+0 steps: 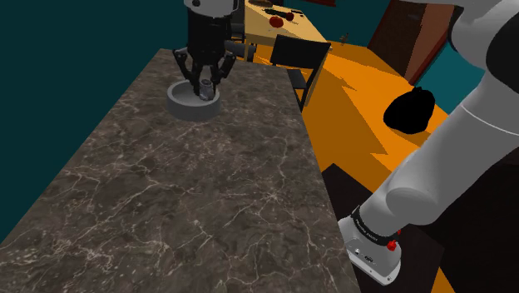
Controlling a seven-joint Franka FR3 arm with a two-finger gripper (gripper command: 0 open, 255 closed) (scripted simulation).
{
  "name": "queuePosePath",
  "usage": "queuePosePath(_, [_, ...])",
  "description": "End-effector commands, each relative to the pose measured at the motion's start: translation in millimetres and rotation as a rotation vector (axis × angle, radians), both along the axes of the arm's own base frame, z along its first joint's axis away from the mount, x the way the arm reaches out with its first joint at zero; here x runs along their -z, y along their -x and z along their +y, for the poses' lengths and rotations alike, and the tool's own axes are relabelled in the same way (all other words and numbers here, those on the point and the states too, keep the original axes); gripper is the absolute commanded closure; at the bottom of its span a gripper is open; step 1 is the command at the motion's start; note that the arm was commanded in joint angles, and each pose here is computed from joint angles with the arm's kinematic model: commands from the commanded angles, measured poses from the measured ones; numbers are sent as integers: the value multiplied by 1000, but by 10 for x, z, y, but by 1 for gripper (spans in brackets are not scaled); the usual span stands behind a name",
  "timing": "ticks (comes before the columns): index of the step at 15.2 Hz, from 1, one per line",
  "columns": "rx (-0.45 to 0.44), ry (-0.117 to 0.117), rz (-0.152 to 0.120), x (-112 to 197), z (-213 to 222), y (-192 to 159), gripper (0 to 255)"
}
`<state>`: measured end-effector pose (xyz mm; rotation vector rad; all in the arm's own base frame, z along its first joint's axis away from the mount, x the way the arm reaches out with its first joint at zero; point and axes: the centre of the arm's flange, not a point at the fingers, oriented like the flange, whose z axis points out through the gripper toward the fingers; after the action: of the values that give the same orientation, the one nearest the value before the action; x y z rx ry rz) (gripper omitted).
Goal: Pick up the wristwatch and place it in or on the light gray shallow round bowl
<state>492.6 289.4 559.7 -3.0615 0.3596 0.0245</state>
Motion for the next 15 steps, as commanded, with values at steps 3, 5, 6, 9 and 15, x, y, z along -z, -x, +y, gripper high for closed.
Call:
queuePosePath(3, [0, 1, 0, -2, -179, -504, 255])
queuePosePath(5, [0, 1, 0, -1, -257, -756, 255])
queuePosePath(6, [0, 1, 0, 0, -295, -882, 255])
queuePosePath(9, [0, 1, 0, 2, -411, -1261, 255])
queuePosePath(15, [0, 1, 0, 266, -426, -1310, 255])
